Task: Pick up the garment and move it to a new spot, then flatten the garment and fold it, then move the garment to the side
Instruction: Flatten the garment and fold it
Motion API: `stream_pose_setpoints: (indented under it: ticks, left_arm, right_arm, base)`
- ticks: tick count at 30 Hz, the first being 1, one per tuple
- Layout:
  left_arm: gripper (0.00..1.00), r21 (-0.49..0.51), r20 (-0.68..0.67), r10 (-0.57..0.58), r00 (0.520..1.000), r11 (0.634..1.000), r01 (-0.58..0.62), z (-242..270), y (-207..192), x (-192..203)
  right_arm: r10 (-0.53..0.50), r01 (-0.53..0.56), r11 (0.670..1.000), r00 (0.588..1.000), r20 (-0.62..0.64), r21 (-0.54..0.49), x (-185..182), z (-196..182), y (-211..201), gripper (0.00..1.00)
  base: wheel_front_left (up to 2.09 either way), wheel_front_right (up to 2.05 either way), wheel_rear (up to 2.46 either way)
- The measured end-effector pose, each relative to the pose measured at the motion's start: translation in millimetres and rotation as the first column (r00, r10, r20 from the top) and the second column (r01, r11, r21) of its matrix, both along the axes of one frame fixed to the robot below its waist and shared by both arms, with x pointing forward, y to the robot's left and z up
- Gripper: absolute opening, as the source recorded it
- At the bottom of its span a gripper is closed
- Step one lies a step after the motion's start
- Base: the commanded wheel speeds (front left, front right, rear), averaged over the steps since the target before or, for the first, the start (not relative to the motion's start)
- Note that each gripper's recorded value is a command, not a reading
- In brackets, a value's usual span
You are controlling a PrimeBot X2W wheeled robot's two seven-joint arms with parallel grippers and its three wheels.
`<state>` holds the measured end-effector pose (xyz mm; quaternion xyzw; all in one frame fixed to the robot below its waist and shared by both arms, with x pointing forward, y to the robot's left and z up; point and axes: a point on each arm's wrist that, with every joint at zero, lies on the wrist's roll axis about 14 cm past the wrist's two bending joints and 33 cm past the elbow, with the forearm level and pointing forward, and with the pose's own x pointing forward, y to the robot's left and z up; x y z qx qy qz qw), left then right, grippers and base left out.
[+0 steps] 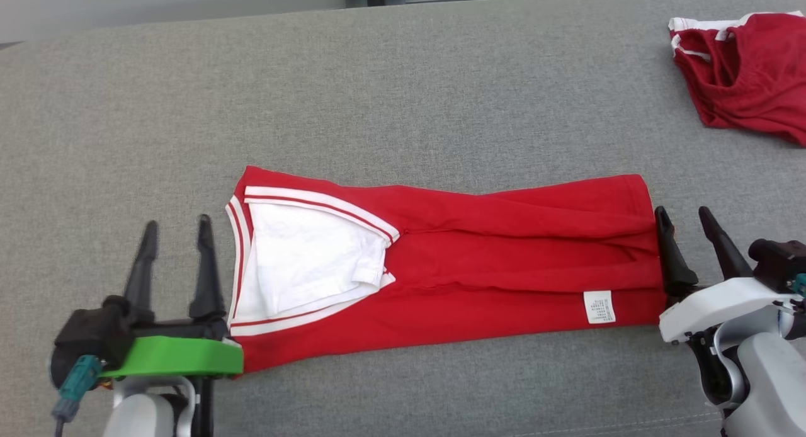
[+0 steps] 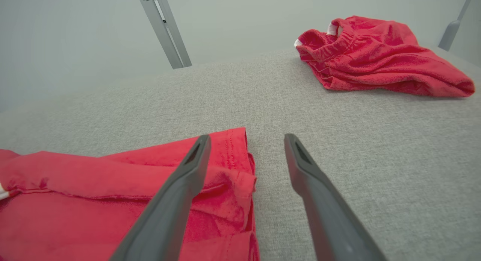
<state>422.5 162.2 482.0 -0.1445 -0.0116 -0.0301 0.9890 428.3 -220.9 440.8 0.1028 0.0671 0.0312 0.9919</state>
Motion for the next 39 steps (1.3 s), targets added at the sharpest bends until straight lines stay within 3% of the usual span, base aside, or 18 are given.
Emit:
stream_pose_setpoints:
  ticks: [7,15,16,17,18,26,33,39]
  left_arm:
    - [1.0,0.11,0.017,0.093,0.996,0.989,-0.095,2.8,30.9,-6.9]
    - [1.0,0.134,-0.031,0.158,0.987,0.979,-0.152,-12.8,54.5,-15.7]
    - [1.0,0.133,-0.035,0.158,0.987,0.979,-0.152,-14.0,54.5,-16.2]
    - [1.0,0.131,-0.038,0.159,0.987,0.98,-0.153,-14.7,54.7,-16.5]
    - [1.0,0.131,-0.041,0.159,0.986,0.98,-0.152,-15.8,54.6,-16.8]
    - [1.0,0.15,-0.038,0.159,0.987,0.977,-0.152,-14.7,54.3,-16.5]
    - [1.0,0.154,-0.01,0.157,0.988,0.976,-0.153,-4.5,54.3,-19.8]
    - [1.0,0.159,0.006,0.162,0.987,0.974,-0.161,1.7,57.2,-26.3]
  right_arm:
    - [-0.014,0.02,0.998,0.996,-0.091,0.066,1.4,-27.3,10.4,1.0]
    - [-0.004,0.024,0.995,0.978,-0.206,0.094,-6.5,-61.2,22.1,1.0]
    - [-0.007,0.03,0.994,0.977,-0.215,0.103,-6.6,-63.7,22.5,0.88]
    - [-0.007,0.032,0.994,0.975,-0.222,0.107,-7.0,-65.8,23.0,0.2]
    - [-0.006,0.032,0.994,0.974,-0.226,0.109,-6.8,-66.9,23.4,0.0]
    - [-0.02,0.046,0.991,0.98,-0.197,0.126,-3.2,-56.7,19.0,0.0]
    - [-0.153,0.158,0.987,0.981,-0.121,0.039,-2.1,-27.2,-48.1,0.0]
    - [-0.19,0.189,0.982,0.98,-0.067,-0.024,-4.3,-5.7,-76.1,0.0]
  base:
    - [0.0,0.0,0.0]
    - [0.0,0.0,0.0]
    - [0.0,0.0,0.0]
    - [0.0,0.0,0.0]
    - [0.0,0.0,0.0]
    - [0.0,0.0,0.0]
    - [0.0,0.0,0.0]
    - [0.0,0.0,0.0]
